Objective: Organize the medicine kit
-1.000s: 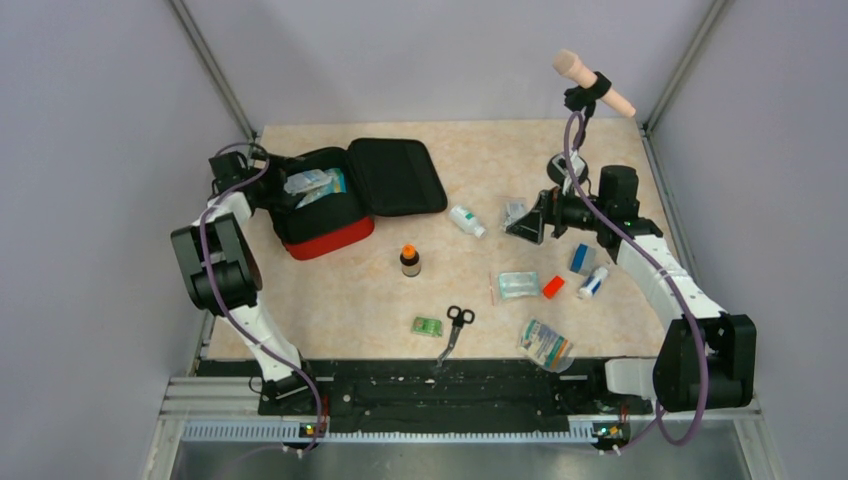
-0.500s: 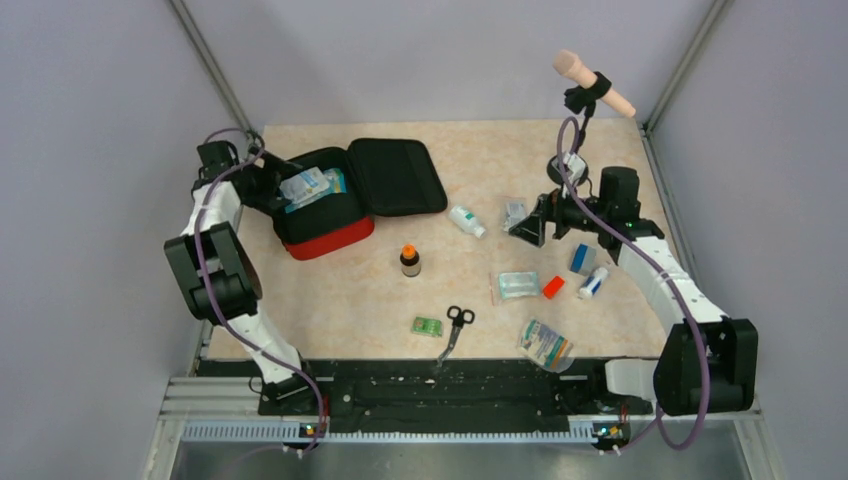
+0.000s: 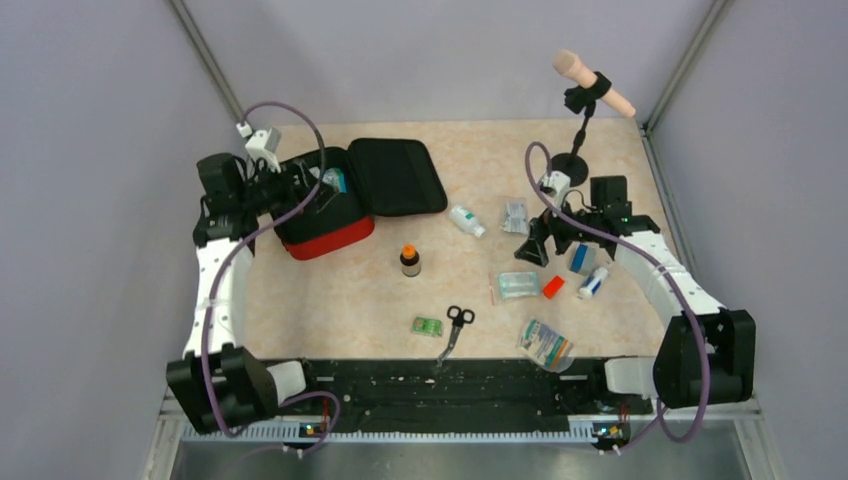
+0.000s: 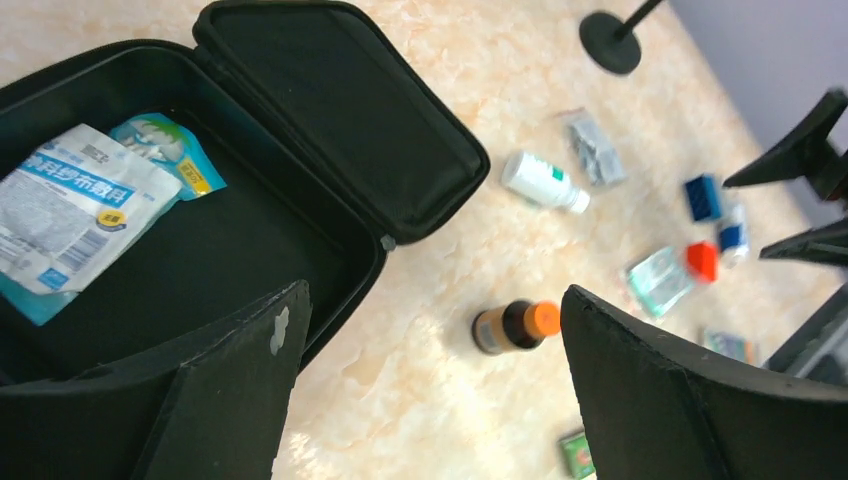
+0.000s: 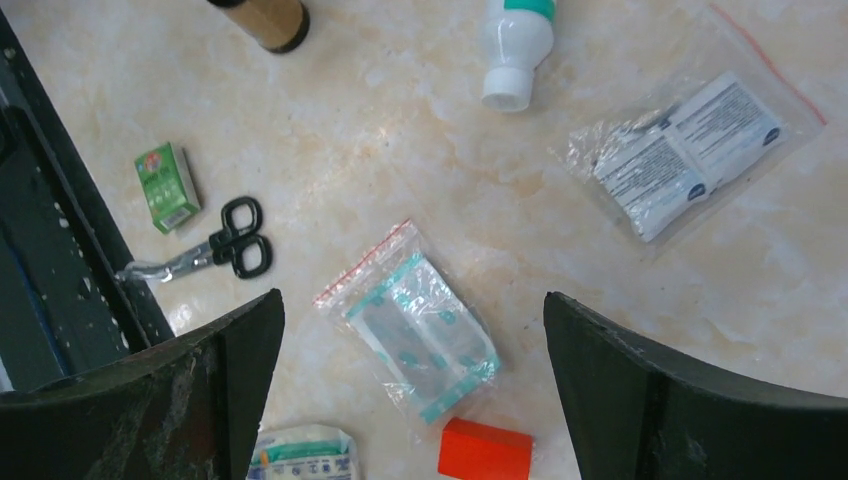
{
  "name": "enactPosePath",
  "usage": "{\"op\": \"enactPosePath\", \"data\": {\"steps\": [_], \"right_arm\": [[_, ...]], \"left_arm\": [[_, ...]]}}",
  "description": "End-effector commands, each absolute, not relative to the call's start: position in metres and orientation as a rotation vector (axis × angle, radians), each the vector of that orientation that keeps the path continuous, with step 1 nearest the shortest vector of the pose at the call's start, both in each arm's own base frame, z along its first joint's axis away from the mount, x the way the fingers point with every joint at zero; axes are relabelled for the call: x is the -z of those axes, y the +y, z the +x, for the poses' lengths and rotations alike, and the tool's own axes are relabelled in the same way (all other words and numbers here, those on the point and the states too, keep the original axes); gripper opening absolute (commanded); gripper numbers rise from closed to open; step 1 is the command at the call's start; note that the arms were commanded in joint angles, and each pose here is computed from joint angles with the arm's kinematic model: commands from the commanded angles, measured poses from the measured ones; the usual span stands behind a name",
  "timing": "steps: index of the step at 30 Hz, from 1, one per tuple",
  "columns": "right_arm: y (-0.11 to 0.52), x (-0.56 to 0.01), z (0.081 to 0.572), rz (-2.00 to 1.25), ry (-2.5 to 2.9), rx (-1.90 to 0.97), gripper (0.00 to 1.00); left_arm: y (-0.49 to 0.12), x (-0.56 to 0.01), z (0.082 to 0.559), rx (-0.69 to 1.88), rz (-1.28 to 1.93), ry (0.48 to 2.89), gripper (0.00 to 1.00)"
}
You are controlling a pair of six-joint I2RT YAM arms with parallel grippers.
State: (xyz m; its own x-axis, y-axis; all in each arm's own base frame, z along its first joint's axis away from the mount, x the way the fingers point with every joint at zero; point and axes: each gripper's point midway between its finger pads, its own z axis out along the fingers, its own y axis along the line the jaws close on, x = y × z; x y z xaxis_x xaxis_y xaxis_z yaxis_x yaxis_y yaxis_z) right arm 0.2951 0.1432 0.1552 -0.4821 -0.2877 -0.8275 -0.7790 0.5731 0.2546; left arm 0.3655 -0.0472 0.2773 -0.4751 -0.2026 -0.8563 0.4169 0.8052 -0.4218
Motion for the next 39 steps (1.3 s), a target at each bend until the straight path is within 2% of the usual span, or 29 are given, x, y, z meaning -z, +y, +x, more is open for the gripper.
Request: {"op": "enactPosePath", "data": {"steps": [1,5,7,8,11,12,14,18,20,23,26,28,32,35,36,39], "right_arm": [[0.146,-0.134,0.281,-1.107,2.059,-0.629,0.99],[0.158,-0.113,0.255,-1.354,1.946,-0.563,0.99],[0.162,-0.108,0.249,-1.398,1.917,-0.565,0.92],[0.163,-0.104,0.248,-1.423,1.915,-0.558,0.83],[0.161,-0.094,0.249,-1.488,1.937,-0.548,0.45],[0.159,-0.09,0.249,-1.499,1.955,-0.549,0.37],[0.158,-0.082,0.243,-1.552,1.957,-0.553,0.35],[0.154,-0.066,0.233,-1.707,1.897,-0.458,0.54],[0.152,-0.058,0.231,-1.759,1.886,-0.403,0.57],[0.148,-0.046,0.23,-1.812,1.899,-0.341,0.57],[0.145,-0.036,0.231,-1.835,1.914,-0.304,0.57],[0.143,-0.03,0.233,-1.832,1.918,-0.273,0.56],[0.141,-0.019,0.234,-1.858,1.913,-0.24,0.45],[0.143,-0.02,0.236,-1.858,1.92,-0.239,0.16],[0.146,-0.025,0.238,-1.843,1.918,-0.246,0.09],[0.166,-0.062,0.248,-1.737,1.866,-0.316,0.0]], "left_arm": [[-0.049,-0.248,0.345,0.6,0.382,1.916,0.99],[-0.078,-0.212,0.313,0.692,0.532,2.025,0.99],[-0.087,-0.201,0.301,0.722,0.588,2.027,0.99],[-0.087,-0.199,0.3,0.702,0.602,2.013,0.99],[-0.079,-0.2,0.301,0.631,0.603,2.026,0.99],[-0.077,-0.2,0.302,0.618,0.594,2.04,0.99],[-0.072,-0.195,0.304,0.602,0.535,2.103,0.99],[-0.083,-0.192,0.296,0.686,0.587,2.132,0.99],[-0.088,-0.201,0.296,0.703,0.587,2.068,0.99],[-0.085,-0.208,0.302,0.684,0.53,2.072,0.99],[-0.091,-0.206,0.297,0.786,0.499,2.143,0.99],[-0.096,-0.209,0.3,0.82,0.498,2.103,0.98],[-0.099,-0.217,0.309,0.837,0.45,2.045,0.89],[-0.105,-0.224,0.311,0.857,0.476,1.997,0.83],[-0.107,-0.227,0.311,0.86,0.495,1.971,0.82],[-0.116,-0.234,0.312,0.89,0.52,1.899,0.81]]}}
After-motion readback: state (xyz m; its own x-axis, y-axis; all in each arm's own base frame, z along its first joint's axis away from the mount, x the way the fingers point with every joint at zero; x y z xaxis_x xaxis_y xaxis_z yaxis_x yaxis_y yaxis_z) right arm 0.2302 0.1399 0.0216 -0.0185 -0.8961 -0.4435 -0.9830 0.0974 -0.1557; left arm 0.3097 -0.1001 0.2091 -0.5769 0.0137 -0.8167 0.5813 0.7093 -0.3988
